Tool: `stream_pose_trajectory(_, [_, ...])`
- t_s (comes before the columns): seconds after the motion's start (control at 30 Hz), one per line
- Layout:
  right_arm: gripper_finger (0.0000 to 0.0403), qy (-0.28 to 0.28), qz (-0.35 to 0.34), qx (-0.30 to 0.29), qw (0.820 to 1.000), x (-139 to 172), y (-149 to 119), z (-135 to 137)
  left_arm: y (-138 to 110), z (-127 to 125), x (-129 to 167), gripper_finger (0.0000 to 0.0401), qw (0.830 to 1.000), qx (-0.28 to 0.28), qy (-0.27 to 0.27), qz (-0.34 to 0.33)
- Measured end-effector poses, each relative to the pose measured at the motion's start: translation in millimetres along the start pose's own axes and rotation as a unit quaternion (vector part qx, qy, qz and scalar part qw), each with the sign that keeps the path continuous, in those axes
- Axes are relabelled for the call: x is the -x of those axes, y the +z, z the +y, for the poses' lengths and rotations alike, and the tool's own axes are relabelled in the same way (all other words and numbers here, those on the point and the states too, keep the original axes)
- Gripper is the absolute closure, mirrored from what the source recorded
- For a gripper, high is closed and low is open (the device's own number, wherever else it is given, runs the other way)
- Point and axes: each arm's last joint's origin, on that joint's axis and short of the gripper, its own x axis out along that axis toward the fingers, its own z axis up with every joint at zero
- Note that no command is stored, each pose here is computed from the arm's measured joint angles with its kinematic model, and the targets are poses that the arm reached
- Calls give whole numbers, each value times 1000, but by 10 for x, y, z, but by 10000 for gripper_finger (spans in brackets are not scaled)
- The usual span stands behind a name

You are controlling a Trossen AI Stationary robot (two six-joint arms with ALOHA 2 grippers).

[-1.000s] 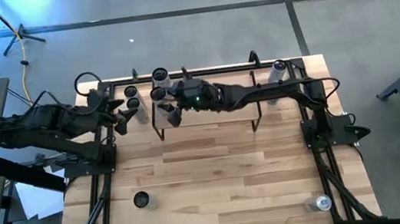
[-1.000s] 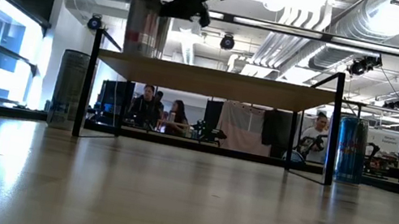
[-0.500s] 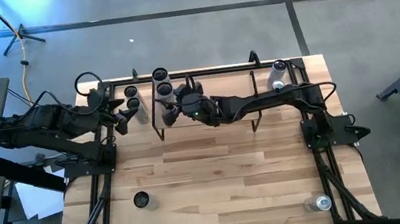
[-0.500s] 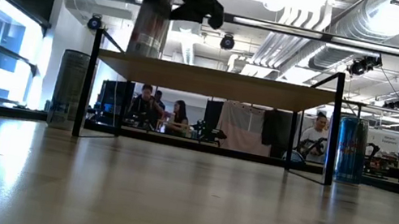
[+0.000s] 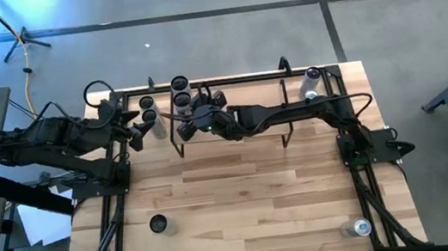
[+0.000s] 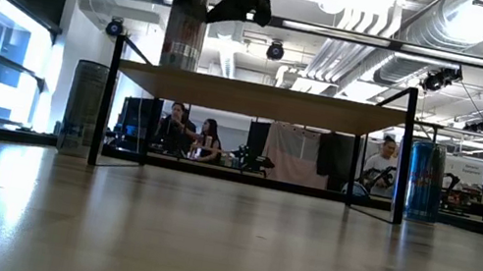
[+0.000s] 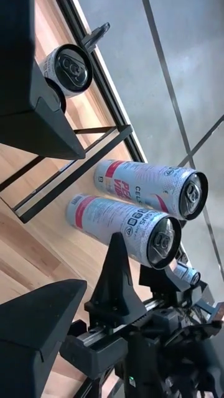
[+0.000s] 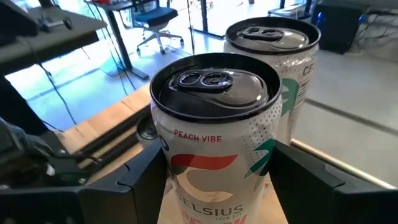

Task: Place canned beverage on shelf
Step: Put the white pink soda can on the shelf aligned with the other white pink soda can

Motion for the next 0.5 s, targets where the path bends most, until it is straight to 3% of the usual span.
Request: stream_pose_trajectory(0.5, [166, 6, -19, -23, 1000, -69, 2, -22, -5, -5, 0, 103, 1000, 0, -9, 8])
